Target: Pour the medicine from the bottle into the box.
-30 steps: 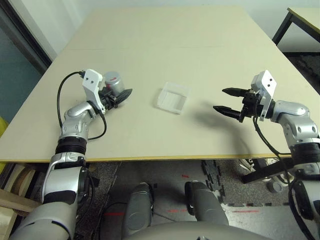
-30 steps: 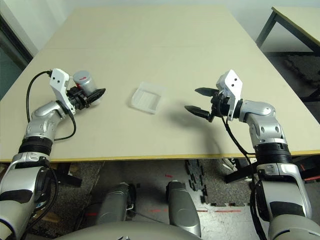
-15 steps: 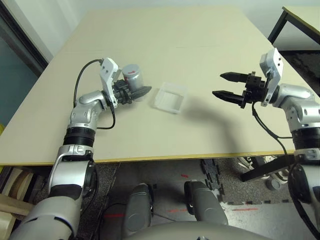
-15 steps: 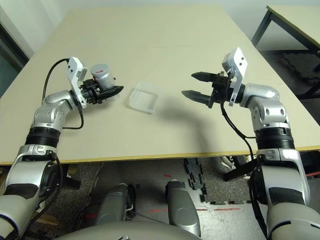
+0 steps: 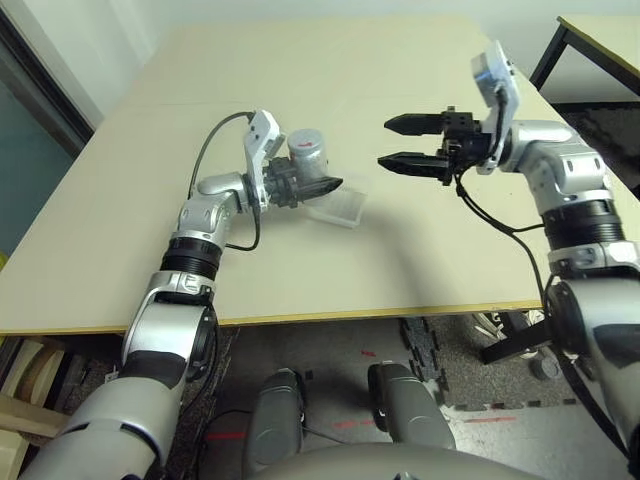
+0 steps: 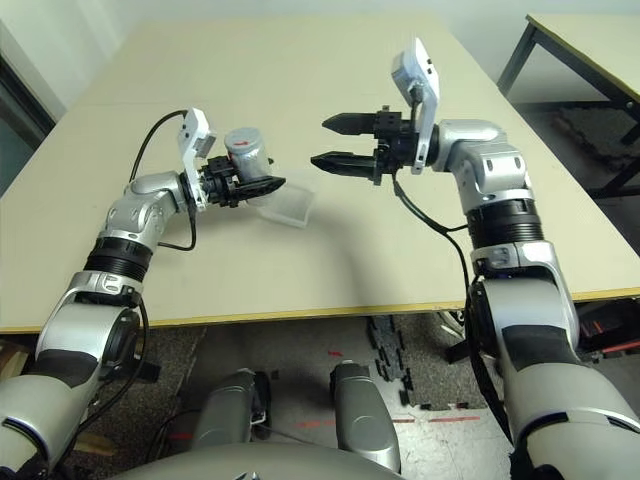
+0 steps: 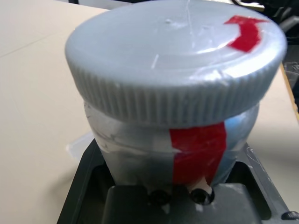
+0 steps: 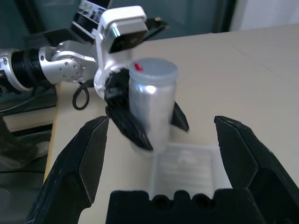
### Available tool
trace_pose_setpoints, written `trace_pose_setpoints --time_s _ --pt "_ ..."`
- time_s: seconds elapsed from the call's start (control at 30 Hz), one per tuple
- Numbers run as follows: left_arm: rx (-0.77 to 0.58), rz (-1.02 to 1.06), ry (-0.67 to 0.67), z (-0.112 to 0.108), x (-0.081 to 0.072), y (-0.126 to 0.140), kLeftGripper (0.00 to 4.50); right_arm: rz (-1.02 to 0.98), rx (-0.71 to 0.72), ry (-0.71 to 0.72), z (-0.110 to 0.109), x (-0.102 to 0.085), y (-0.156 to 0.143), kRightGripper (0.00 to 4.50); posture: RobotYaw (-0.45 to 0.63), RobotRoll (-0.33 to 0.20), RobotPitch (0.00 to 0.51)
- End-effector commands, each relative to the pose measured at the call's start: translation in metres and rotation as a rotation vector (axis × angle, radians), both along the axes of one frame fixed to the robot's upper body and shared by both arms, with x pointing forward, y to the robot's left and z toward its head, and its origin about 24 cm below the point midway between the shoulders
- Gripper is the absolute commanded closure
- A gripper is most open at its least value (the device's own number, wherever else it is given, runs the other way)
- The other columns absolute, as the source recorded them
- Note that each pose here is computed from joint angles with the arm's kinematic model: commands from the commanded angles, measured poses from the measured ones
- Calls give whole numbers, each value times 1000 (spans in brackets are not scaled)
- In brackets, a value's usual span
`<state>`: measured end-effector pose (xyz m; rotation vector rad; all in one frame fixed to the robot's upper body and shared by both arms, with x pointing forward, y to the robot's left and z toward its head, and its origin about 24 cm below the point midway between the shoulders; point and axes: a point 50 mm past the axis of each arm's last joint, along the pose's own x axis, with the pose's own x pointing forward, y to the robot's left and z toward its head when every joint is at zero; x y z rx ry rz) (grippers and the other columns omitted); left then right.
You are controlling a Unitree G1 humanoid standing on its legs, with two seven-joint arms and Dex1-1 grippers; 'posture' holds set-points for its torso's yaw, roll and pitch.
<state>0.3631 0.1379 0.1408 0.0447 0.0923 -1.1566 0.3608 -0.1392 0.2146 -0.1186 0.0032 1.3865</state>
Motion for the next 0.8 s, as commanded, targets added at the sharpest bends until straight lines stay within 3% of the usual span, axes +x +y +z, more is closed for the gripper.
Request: trace_pose_setpoints --time_s 0.03,0.8 --pt "54 -39 -5 2 1 -5 1729 22 -18 -3 0 5 10 0 -263 0 36" --pt "71 -105 -18 3 0 -24 1729 116 -15 32 -8 14 56 0 -255 0 46"
